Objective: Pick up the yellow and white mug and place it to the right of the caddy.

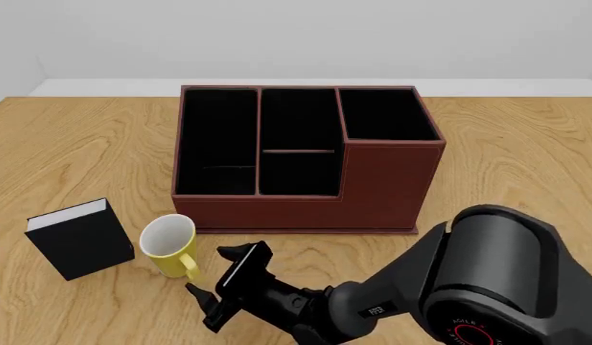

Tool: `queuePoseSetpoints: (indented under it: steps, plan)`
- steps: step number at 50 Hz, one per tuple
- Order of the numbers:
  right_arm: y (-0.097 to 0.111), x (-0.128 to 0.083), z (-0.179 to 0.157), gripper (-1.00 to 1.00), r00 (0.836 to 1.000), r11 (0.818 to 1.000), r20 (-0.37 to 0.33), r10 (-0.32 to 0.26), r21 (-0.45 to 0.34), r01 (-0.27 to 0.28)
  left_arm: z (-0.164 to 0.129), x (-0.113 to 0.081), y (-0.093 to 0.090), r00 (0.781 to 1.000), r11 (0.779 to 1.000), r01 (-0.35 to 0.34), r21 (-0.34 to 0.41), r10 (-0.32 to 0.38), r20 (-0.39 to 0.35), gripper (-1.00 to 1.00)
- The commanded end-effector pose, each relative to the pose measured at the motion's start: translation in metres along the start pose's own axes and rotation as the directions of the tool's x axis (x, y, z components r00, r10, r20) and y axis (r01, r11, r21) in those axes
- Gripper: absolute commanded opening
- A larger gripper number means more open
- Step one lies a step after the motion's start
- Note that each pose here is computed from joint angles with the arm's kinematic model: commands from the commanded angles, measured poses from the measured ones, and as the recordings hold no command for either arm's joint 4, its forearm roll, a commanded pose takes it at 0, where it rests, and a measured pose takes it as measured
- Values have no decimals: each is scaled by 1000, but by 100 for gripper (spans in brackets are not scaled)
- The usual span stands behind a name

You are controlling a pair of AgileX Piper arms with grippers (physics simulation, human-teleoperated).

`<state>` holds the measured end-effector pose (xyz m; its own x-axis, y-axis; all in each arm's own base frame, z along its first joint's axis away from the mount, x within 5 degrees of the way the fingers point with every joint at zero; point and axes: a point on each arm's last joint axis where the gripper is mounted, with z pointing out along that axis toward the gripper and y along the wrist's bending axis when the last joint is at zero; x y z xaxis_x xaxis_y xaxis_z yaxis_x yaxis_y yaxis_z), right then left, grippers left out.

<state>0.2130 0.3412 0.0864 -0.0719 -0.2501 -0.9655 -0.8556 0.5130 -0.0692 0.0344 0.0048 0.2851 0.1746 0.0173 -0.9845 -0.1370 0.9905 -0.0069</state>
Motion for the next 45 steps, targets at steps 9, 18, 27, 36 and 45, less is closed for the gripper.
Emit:
queuePoseSetpoints:
  steps: [9, 18, 27, 36, 45]
  plan:
    - [3, 4, 9, 100, 1000, 1000, -9, 7, -6, -8, 0, -1, 0, 1000, 1000, 1, 3, -1, -2, 100]
    - [3, 7, 12, 100, 1000, 1000, -14, 8, -7, -8, 0, -1, 0, 1000, 1000, 0, 1, 0, -3, 100]
    - [3, 7, 14, 100, 1000, 1000, -15, 13, -7, -13, 0, 0, 0, 1000, 1000, 0, 1, 0, -4, 100]
    - [3, 5, 15, 100, 1000, 1000, -15, 11, -7, -11, 0, 1, 0, 1000, 1000, 0, 0, 0, -2, 100]
    - [2, 0, 15, 100, 1000, 1000, -12, 21, -5, -21, -1, -2, 0, 1000, 1000, 1, 6, -1, -2, 100]
